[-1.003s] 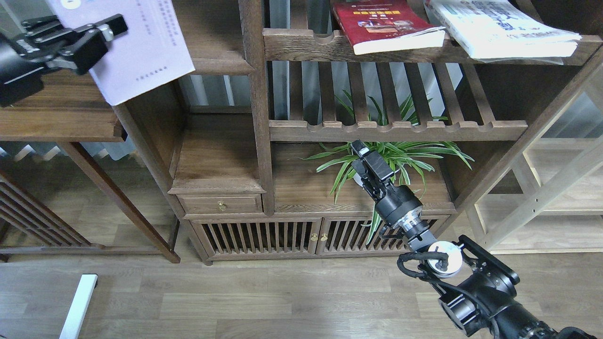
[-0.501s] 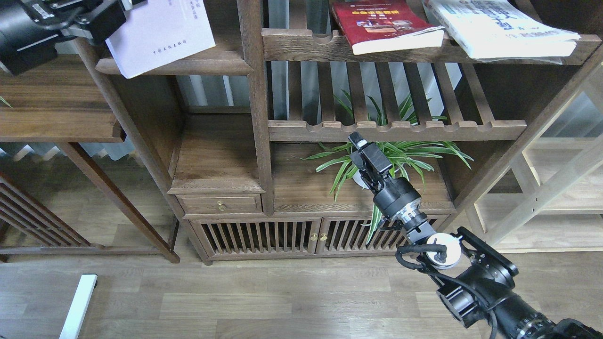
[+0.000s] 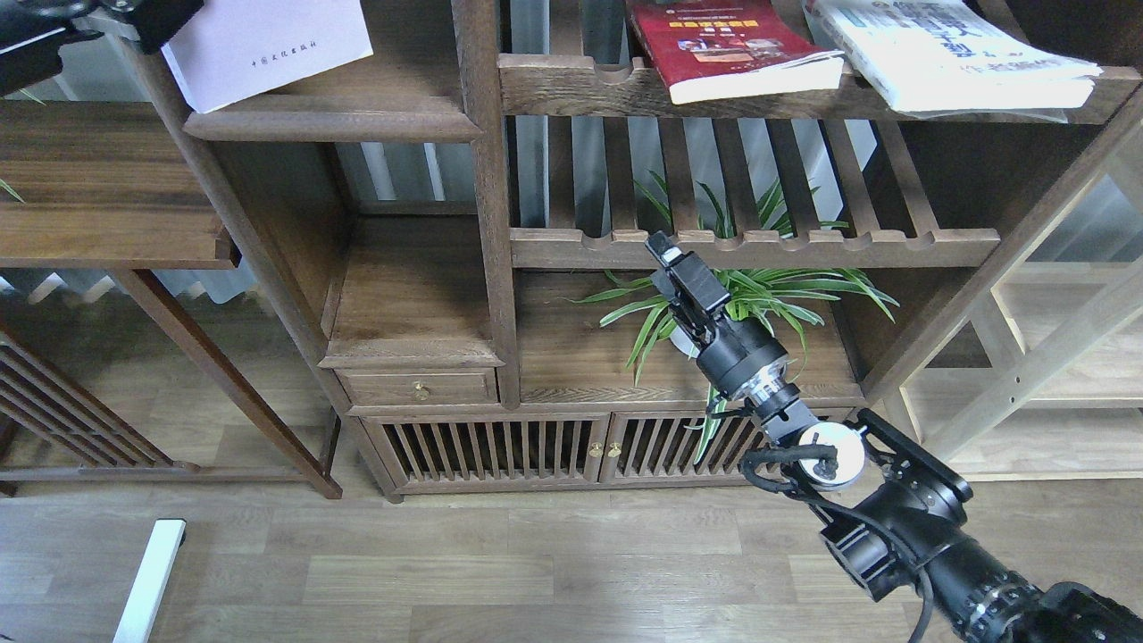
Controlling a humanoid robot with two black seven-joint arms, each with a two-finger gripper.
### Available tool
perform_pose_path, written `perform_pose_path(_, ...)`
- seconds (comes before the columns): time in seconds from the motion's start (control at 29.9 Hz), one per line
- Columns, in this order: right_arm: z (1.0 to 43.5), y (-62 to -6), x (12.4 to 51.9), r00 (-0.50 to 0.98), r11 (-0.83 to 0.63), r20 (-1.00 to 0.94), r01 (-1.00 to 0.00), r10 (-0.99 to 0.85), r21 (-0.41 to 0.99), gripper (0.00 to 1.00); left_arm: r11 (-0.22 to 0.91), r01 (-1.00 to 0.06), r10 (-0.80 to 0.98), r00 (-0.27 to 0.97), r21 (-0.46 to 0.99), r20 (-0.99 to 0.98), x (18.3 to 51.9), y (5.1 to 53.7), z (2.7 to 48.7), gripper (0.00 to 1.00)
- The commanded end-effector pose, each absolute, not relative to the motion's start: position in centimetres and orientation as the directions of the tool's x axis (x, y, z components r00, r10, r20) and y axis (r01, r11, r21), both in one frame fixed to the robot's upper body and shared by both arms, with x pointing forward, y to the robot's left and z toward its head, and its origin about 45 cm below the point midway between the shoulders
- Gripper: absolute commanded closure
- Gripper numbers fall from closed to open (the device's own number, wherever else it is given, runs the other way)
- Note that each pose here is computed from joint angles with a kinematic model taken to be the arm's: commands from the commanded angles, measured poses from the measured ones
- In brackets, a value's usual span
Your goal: Organize books on shelf
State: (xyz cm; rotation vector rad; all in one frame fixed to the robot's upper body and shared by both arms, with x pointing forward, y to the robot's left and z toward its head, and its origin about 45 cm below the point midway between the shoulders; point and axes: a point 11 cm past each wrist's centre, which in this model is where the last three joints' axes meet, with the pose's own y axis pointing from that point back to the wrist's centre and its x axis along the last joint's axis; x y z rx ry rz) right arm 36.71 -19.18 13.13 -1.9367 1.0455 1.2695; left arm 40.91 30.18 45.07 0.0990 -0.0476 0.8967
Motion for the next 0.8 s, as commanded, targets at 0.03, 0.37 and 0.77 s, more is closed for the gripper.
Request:
perform_pose_path(0.03, 13.3, -19.5, 36.9, 0.245, -0.519, -0.92, -0.853, -0.306, -0.055, 0.07, 0.522, -0.85, 0.846, 0.527, 0.075, 0.083, 41.9, 30.5, 44.7, 0.94)
perform_pose_path(0.37, 13.1, -21.4, 36.8, 0.233, -0.499, -0.912, -0.866, -0.337, -0.037, 0.07, 0.363, -0.932, 0.931, 0.363, 0.022, 0.02, 45.0, 25.0, 43.8, 0.93)
perform_pose_path(0.77, 13.5, -23.2, 37.2, 0.234, -0.479, -0.9, -0.877, -0.369, -0.032, 0.07, 0.161, -0.984, 0.987, 0.16, 0.072, -0.023, 46.2, 20.7, 41.6, 0.92)
